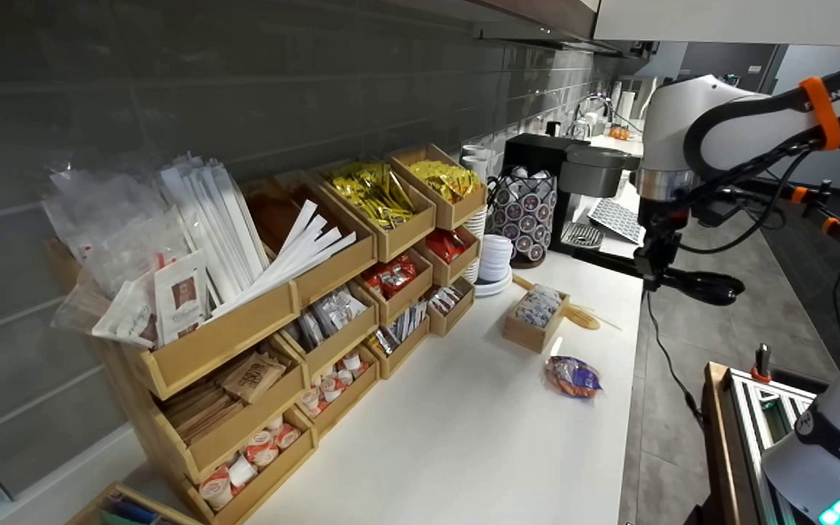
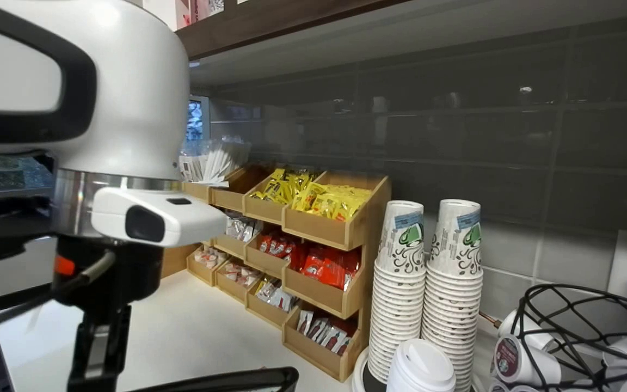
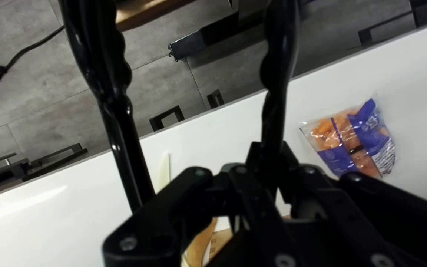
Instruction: Put the black tongs in the upper cabinet.
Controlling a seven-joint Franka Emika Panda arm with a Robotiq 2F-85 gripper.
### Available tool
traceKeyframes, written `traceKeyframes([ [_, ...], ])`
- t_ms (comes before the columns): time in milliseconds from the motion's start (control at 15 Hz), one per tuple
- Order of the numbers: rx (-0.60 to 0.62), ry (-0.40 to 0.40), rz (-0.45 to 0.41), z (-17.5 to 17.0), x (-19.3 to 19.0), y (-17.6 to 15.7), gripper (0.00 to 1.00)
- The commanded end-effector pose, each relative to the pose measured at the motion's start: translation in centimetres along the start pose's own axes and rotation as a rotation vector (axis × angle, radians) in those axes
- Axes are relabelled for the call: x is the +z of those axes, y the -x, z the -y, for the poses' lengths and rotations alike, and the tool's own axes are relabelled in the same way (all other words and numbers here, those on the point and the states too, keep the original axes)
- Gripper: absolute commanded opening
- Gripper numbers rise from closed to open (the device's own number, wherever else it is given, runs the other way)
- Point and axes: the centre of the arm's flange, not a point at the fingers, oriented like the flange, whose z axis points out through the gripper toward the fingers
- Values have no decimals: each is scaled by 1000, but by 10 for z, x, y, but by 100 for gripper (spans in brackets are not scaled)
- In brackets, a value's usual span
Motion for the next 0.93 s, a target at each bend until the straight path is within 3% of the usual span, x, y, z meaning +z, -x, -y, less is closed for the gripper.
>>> traceKeyframes([
  [0,-125,18,-27,-3,-44,34,4],
  [667,-251,-32,-237,24,-141,48,4],
  [867,-254,-58,-349,26,-181,49,4],
])
